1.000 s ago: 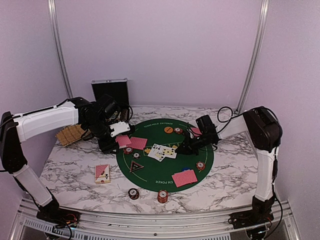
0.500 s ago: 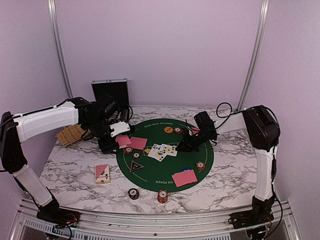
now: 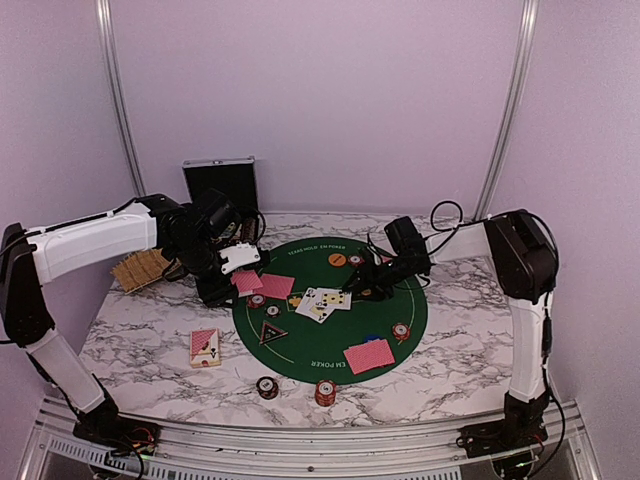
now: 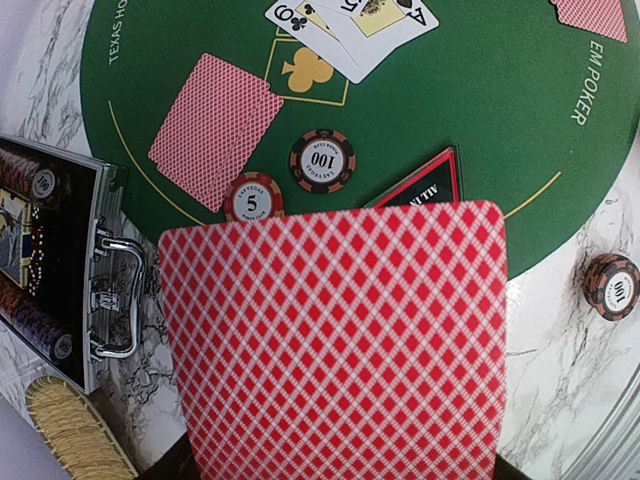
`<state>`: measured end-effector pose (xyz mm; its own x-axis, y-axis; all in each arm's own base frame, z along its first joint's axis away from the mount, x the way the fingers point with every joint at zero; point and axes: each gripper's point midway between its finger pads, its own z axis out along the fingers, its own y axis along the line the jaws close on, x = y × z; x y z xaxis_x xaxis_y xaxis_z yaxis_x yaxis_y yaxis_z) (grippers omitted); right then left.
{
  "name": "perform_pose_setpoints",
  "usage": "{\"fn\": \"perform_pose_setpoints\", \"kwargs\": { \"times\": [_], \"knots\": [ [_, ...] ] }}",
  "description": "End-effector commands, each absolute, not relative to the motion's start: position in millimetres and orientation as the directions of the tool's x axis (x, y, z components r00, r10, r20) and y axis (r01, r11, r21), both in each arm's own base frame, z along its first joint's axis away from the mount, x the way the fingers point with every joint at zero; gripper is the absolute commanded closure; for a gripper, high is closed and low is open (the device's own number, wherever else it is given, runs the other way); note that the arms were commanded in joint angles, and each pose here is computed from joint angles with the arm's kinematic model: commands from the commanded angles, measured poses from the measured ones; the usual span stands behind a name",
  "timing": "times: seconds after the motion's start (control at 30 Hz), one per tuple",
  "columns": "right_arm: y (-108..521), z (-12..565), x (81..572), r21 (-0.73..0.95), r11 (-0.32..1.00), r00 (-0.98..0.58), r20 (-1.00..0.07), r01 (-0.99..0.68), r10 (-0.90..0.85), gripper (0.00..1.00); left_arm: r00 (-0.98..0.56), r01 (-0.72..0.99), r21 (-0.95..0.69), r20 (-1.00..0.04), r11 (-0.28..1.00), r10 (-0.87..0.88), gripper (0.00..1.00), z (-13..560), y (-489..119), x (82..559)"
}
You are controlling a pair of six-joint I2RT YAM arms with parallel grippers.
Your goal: Distribute texas hold em gaming equipment
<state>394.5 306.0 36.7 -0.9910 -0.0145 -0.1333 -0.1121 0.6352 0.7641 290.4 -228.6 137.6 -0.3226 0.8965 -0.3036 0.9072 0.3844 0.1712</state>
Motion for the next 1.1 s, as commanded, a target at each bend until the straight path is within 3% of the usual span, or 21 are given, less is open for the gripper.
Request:
{"fn": "perform_pose_setpoints", "kwargs": {
  "times": [0.0, 0.17, 0.33, 0.6, 1.07],
  "knots": [
    [292, 27, 398, 0.673, 0.731, -0.988, -0.156, -0.111, -0.006, 0.54, -0.329, 0.898, 0.176, -0.341, 0.404, 0.88, 1.0, 149, -230, 293],
    [280, 80, 409, 0.642, 0.751, -0.954, -0.295, -0.154, 0.056, 0.32, -0.326, 0.898, 0.182, -0.341, 0.402, 0.882, 1.0, 150, -229, 293],
    [315, 149, 395, 0.824, 0.524, -0.934, -0.33, -0.213, 0.139, 0.19, -0.323, 0.896, 0.184, -0.353, 0.403, 0.878, 1.0, 154, -231, 295],
    [420, 179, 331, 0.966, 0.142, -0.976, -0.217, -0.215, 0.001, 0.19, -0.322, 0.895, 0.187, -0.361, 0.406, 0.875, 1.0, 158, -234, 298],
    [485, 173, 294, 0.987, 0.0, -0.982, -0.162, -0.163, -0.099, 0.16, -0.313, 0.896, 0.195, -0.361, 0.399, 0.879, 1.0, 159, -235, 300]
  ]
}}
